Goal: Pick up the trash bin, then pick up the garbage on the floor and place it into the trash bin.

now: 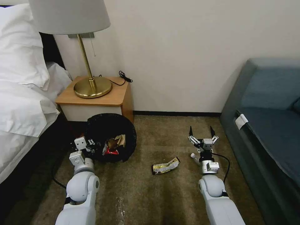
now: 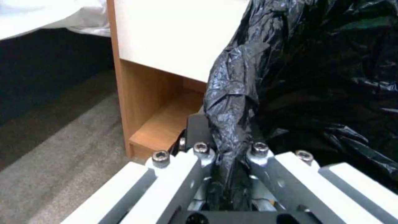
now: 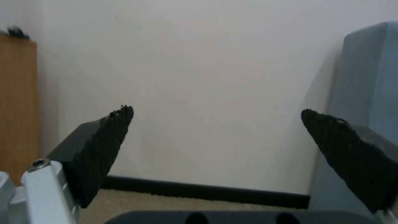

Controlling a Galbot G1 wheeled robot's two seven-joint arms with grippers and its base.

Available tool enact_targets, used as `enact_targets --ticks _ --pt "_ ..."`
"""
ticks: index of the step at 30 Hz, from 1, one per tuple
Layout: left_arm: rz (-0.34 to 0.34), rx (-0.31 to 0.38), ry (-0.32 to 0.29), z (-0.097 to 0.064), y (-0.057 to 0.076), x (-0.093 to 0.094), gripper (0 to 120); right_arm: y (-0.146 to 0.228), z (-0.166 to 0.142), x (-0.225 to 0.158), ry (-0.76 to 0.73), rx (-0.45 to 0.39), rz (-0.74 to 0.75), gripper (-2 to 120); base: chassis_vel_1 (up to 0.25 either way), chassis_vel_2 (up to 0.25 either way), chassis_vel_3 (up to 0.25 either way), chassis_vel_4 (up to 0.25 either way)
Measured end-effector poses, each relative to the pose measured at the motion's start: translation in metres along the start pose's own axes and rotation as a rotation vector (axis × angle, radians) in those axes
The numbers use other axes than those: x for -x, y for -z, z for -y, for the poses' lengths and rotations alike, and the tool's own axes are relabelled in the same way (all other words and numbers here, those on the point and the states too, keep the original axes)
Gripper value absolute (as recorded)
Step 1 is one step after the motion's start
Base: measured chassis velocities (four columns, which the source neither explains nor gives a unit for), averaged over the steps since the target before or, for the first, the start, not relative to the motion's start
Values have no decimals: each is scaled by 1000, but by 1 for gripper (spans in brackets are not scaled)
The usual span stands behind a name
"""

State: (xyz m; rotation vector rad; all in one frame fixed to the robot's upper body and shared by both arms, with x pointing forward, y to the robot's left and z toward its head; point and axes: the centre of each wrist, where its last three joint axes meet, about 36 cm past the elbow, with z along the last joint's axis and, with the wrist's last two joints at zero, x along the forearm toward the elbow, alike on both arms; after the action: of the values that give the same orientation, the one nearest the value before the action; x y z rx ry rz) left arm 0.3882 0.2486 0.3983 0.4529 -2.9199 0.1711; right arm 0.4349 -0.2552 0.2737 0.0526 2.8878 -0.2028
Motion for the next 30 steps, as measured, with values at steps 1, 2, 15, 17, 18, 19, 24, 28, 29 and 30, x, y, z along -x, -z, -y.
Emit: enact_targets --ticks 1,2,15,17,18,19,24,28,29,30 --pt "-4 1 0 0 -1 0 2 -1 1 3 7 -13 -11 100 0 0 0 0" --pt "-4 1 0 0 -1 0 2 -1 1 3 7 -13 -11 100 0 0 0 0" --pt "-16 2 -5 0 -6 10 2 -6 44 34 193 -109 -157 100 0 0 0 0" --pt "-16 0 -4 0 -5 11 2 -8 73 44 295 -138 -208 100 0 0 0 0" --pt "-16 0 -4 0 -5 11 2 -8 73 44 295 -138 -208 100 0 0 0 0" --pt "-17 0 -4 0 -6 11 2 -10 85 47 335 -148 -233 100 0 0 0 0" --pt "-23 0 -6 0 -8 9 2 -23 123 58 473 -176 -327 100 0 0 0 0" --pt "-29 1 -1 -2 -11 9 2 -34 140 70 554 -185 -387 100 0 0 0 0" --pt "-33 1 2 -4 -13 9 2 -38 146 78 583 -192 -408 100 0 0 0 0" --pt "-33 1 2 -4 -13 9 2 -38 146 78 583 -192 -408 100 0 0 0 0"
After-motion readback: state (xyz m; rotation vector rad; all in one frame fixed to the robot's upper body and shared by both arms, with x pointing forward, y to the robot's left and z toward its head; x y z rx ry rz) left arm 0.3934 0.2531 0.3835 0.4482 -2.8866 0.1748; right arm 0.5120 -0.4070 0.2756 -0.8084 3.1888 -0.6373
